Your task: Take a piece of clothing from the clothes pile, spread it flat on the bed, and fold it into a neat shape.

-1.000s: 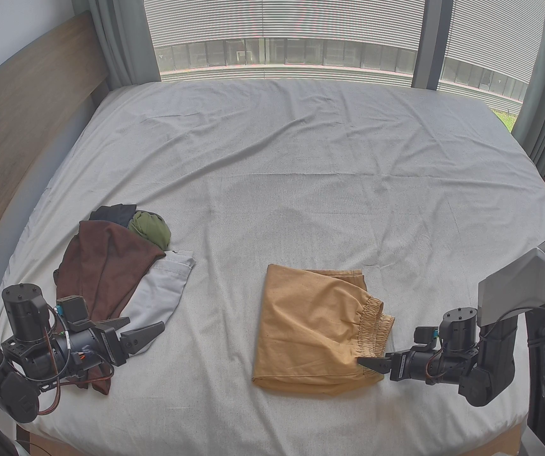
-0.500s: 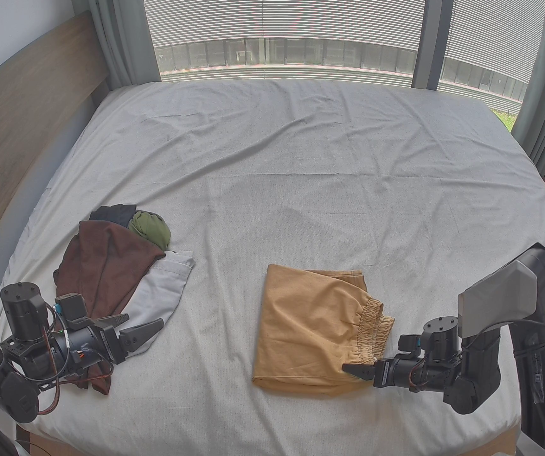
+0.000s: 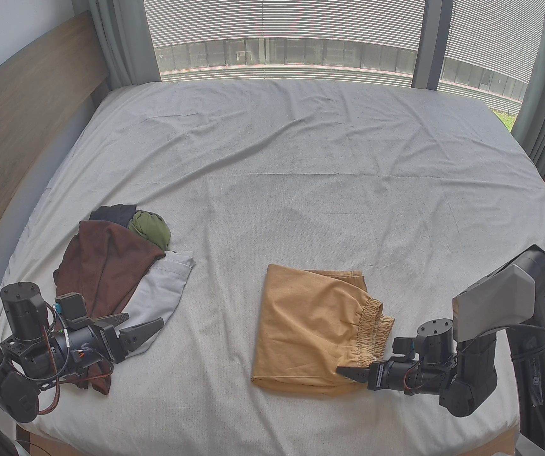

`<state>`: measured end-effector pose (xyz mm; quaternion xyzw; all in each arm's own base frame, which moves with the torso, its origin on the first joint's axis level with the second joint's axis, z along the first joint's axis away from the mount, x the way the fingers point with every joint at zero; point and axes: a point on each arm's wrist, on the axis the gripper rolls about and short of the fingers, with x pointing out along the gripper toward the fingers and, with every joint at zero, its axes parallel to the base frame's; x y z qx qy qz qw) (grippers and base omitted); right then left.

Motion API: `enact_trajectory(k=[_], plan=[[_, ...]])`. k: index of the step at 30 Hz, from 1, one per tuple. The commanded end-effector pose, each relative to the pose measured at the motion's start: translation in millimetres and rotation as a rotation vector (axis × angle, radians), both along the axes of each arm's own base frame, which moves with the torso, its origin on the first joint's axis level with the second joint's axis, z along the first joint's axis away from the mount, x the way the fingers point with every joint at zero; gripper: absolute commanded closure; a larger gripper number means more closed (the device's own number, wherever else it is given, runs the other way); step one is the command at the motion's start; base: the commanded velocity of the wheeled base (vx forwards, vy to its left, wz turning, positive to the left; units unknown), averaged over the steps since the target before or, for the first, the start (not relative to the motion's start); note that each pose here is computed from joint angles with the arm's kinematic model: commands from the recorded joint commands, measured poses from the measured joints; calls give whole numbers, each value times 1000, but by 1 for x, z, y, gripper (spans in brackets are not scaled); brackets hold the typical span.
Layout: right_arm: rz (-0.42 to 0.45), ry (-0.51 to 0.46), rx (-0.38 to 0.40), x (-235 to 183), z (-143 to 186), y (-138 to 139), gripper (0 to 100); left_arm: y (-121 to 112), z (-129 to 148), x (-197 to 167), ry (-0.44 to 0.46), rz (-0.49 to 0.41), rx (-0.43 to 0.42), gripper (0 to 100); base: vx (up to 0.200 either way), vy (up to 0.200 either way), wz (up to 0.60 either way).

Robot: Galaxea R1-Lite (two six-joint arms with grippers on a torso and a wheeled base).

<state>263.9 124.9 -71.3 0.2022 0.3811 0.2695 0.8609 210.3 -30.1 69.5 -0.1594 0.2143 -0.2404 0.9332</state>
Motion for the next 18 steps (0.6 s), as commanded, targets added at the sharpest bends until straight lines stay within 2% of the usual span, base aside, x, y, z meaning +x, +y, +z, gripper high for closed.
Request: enact_trajectory(k=[1,14,18], plan=[[2,1,0,0,0,0,100,1,-1,1,5,7,0,0,0,0,0],[22,-16,15,-1,6,2,100,2,-2,1,8,7,0,0,0,0,0],[84,-120,88,1,43,13,100,3,0,1,-6,14,-3,0,0,0,0]])
